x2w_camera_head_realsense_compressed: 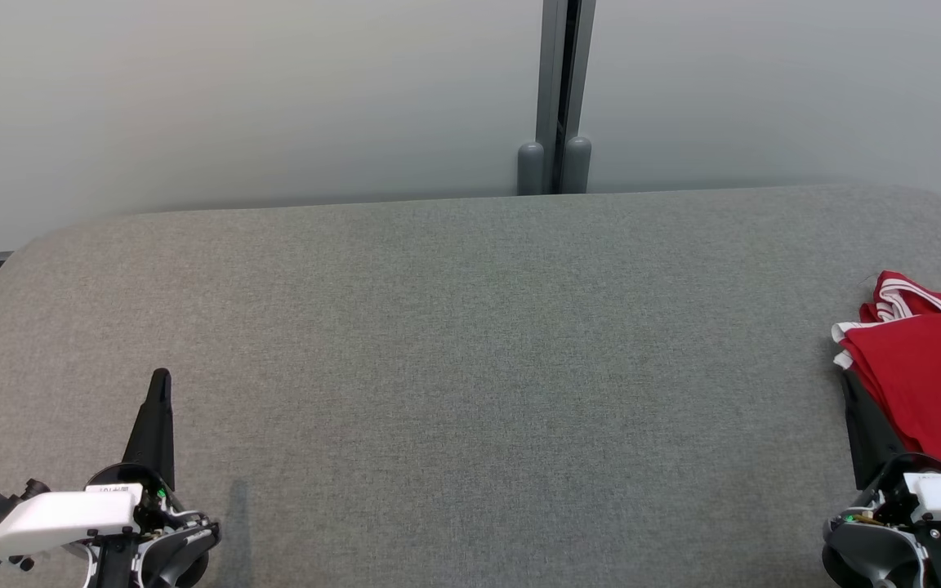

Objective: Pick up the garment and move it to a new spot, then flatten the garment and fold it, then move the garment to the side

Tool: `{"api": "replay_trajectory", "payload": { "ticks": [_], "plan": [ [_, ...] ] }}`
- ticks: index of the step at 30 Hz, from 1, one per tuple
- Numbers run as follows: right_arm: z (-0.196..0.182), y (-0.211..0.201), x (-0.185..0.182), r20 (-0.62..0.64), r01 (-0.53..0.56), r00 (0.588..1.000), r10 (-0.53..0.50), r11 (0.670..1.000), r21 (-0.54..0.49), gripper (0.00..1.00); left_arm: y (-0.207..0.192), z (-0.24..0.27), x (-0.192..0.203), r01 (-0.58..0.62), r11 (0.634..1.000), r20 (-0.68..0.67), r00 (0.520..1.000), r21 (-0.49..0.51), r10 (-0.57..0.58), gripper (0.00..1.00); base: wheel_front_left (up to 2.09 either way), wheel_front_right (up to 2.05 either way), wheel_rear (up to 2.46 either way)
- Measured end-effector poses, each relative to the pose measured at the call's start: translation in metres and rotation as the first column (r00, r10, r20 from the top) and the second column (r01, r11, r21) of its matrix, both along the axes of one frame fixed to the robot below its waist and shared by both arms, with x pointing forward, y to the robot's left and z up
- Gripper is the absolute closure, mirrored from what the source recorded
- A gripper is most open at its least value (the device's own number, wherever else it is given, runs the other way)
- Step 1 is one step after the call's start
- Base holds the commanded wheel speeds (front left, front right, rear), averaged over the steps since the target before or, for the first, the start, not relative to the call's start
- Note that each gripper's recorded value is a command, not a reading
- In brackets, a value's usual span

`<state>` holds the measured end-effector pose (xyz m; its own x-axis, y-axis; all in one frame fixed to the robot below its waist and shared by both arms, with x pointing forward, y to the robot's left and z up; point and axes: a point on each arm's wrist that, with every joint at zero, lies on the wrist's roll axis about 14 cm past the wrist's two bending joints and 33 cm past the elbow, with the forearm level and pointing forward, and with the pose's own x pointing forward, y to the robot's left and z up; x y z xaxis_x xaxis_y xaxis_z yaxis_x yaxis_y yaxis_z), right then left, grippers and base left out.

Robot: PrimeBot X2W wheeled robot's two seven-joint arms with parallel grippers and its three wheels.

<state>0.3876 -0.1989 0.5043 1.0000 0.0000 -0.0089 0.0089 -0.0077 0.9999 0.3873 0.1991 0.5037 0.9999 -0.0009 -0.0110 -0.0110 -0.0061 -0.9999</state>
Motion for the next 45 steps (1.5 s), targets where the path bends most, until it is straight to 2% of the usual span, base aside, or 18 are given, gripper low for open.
{"api": "replay_trajectory", "payload": {
  "ticks": [45],
  "plan": [
    [0.0000,0.0000,0.0000,0.000,0.000,1.000,0.000,1.000,0.000,1.00,0.0000,0.0000,0.0000,0.000,1.000,0.000,1.000,0.000,0.000,1.00,0.00,0.00,0.00]
  ]
}}
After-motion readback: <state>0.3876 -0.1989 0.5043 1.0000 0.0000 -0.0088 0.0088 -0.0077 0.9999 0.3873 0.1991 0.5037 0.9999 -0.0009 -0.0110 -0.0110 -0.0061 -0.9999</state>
